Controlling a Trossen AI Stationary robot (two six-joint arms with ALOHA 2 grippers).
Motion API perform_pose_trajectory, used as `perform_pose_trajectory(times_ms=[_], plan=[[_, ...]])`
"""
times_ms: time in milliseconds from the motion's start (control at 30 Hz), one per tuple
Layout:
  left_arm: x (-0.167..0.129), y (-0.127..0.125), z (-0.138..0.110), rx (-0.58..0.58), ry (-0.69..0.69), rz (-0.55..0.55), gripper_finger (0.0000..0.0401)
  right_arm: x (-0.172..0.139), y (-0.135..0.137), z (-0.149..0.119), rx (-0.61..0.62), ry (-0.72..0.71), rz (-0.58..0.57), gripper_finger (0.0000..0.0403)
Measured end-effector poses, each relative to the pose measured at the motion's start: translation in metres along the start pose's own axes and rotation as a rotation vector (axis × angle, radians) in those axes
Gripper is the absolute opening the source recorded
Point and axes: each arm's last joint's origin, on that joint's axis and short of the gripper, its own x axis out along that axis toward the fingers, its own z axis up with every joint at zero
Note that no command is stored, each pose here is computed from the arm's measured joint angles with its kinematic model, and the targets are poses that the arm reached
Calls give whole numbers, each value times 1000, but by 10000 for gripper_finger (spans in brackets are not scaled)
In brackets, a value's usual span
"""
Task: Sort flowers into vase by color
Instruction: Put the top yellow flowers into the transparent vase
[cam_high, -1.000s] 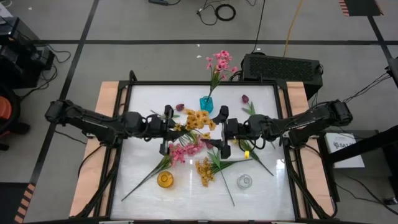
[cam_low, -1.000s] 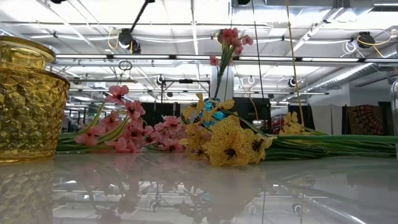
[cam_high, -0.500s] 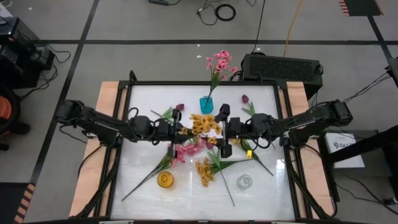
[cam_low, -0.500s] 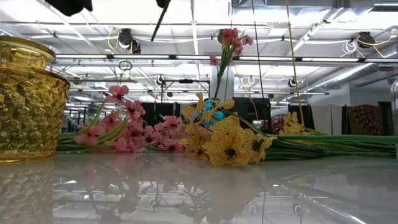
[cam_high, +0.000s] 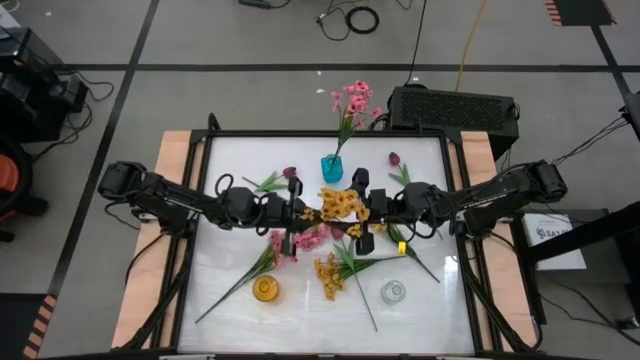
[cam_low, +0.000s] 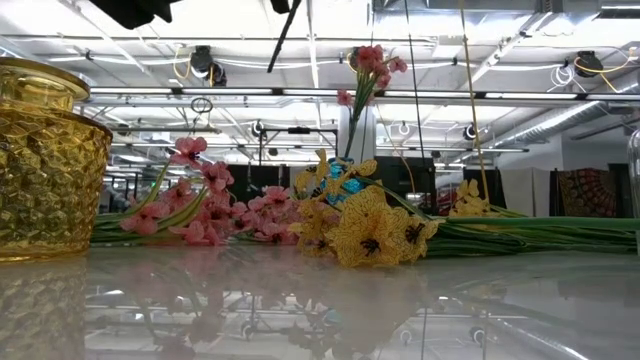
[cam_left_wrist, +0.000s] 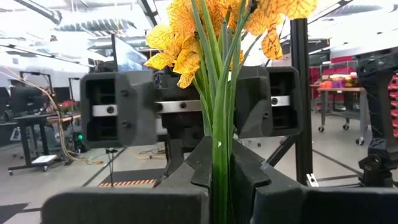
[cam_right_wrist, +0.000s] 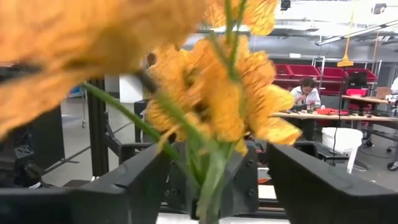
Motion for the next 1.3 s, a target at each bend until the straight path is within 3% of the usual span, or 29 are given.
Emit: perform_pose_trajectory(times_ms=[467,633,900,1100,1300], plan=[[0,0,0,-7,2,14,26,0,0,0,12,3,3,12],[0,1,0,-50,3,22,52,0,0,-1,7,6,-4,13],[-3,0,2,-86,53,16,195,-12,-2,13,-16,39,-12,4],[-12,0,14,-84,133,24,275,-43,-1,42,8,88,6,3],[-27,-4,27,-83,227,-2,293,-98,-3,82,111,98,41,3]])
